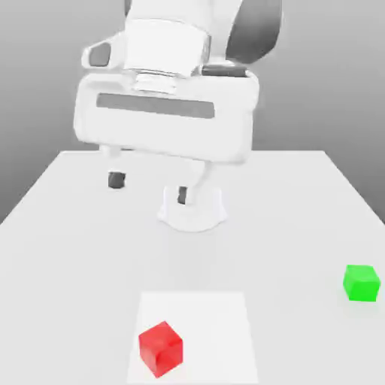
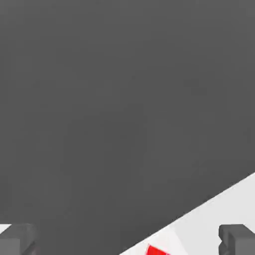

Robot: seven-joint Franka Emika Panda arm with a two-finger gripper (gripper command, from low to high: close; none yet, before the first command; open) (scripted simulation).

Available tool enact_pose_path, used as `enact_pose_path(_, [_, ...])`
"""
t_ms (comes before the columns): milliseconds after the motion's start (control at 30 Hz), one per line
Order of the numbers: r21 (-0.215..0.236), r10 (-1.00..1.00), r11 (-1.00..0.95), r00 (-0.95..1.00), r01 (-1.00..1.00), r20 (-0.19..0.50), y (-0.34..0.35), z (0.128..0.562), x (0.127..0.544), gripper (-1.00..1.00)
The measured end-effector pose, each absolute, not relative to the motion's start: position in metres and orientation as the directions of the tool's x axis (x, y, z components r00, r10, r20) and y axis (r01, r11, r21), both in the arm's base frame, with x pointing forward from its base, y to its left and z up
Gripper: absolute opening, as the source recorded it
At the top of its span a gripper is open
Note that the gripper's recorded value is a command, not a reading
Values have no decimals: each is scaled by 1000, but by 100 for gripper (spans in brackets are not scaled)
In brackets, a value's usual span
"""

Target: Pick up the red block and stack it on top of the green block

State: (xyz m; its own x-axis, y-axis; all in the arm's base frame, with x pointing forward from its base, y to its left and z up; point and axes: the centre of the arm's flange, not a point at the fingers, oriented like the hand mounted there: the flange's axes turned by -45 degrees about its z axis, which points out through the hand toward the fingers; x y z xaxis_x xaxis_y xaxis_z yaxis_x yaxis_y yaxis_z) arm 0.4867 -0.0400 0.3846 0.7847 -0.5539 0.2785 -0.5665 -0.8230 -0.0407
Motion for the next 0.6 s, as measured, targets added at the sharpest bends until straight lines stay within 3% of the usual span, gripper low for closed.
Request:
enact_pose_path(300, [-7, -778, -629, 628, -778, 24, -50, 221, 463, 0])
enact_pose_path(467, [-2, -794, -608, 608, -794, 0, -50, 157, 460, 0])
enact_pose_path(500, [-1, -794, -608, 608, -794, 0, -50, 148, 459, -100])
enact_pose_path(600, [-2, -794, -608, 608, -794, 1, -49, 148, 459, -100])
